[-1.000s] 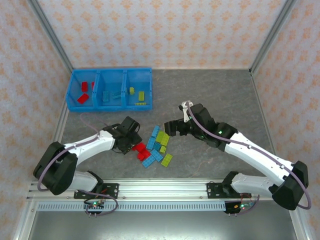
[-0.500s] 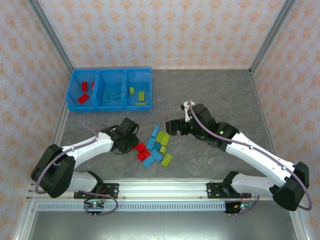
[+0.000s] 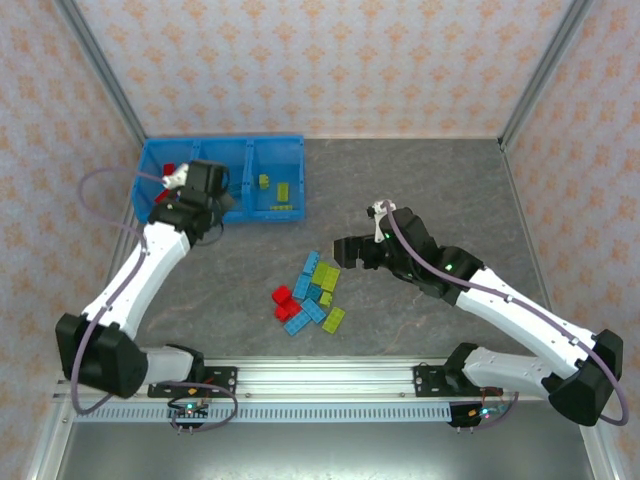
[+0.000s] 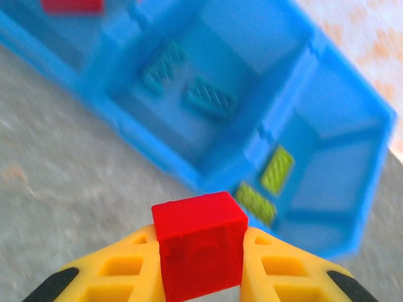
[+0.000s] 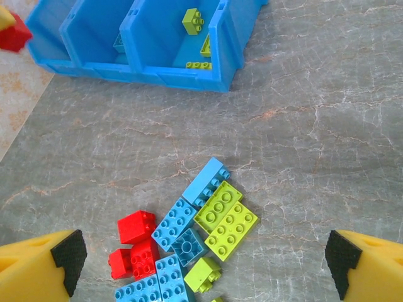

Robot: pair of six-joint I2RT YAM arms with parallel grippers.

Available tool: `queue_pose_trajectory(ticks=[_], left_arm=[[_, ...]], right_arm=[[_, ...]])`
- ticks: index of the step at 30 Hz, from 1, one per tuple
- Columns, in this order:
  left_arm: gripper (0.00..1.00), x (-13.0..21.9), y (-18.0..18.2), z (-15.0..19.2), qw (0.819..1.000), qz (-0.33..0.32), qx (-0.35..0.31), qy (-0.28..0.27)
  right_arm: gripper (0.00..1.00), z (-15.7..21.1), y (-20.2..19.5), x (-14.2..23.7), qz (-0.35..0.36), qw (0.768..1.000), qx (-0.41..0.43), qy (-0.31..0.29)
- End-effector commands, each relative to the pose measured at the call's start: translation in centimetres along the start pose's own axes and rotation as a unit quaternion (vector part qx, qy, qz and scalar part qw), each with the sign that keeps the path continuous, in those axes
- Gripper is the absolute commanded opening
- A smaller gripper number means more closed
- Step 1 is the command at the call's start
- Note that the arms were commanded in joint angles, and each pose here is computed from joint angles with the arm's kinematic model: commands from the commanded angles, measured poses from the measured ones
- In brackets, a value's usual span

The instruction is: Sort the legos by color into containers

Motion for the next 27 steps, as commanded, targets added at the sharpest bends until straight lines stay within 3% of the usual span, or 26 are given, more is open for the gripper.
queue_pose_trajectory(ticks=[1, 9, 13, 16, 18, 21, 24, 27], left_arm=[[0.27, -2.9, 2.3, -2.9, 0.996, -0.081, -0.031, -0.005], [0.27, -8.7, 3.4, -10.1, 0.993, -0.113, -0.002, -0.018], [0.28, -11.8, 4.0, -11.9, 0.993, -0.120, 0.009, 0.004], [0.37, -13.8, 4.6, -12.4, 0.991, -0.131, 0.009, 0.032], [0.52, -13.7, 4.6, -13.1, 0.990, -0.134, 0.005, 0.040], [0.66, -12.3, 4.8, -13.2, 0.988, -0.146, 0.003, 0.051], [0.66, -10.5, 4.6, -12.9, 0.990, -0.131, 0.006, 0.055], [0.64, -6.2, 3.1, -12.0, 0.996, -0.078, 0.007, 0.038]], right_arm=[[0.99, -1.2, 0.0, 0.9, 0.007, 0.999, -0.016, -0.027], [0.99, -0.7, -0.6, 1.6, 0.017, 0.999, -0.022, -0.021], [1.00, -0.5, -0.9, 2.1, 0.019, 0.999, -0.028, -0.027], [0.99, -0.3, -1.2, 2.3, 0.022, 0.999, -0.032, -0.028], [0.99, -0.2, -1.4, 2.4, 0.026, 0.999, -0.034, -0.029], [0.99, 0.0, -1.7, 2.3, 0.032, 0.998, -0.039, -0.031], [0.99, 0.3, -1.9, 1.6, 0.032, 0.998, -0.044, -0.028], [0.99, 0.7, -2.1, 0.5, 0.042, 0.997, -0.054, -0.019]])
Point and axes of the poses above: each hand's point on the last joint's axis, 136 mm out from that joint toward the fingers, its own x axis back along the fingers, its own y axis along the line the jaws close on, z = x × y, the point moved 4 cm from there along x, back along the fingers, and after that the axes turned 6 degrees about -x, right-handed, at the moved point
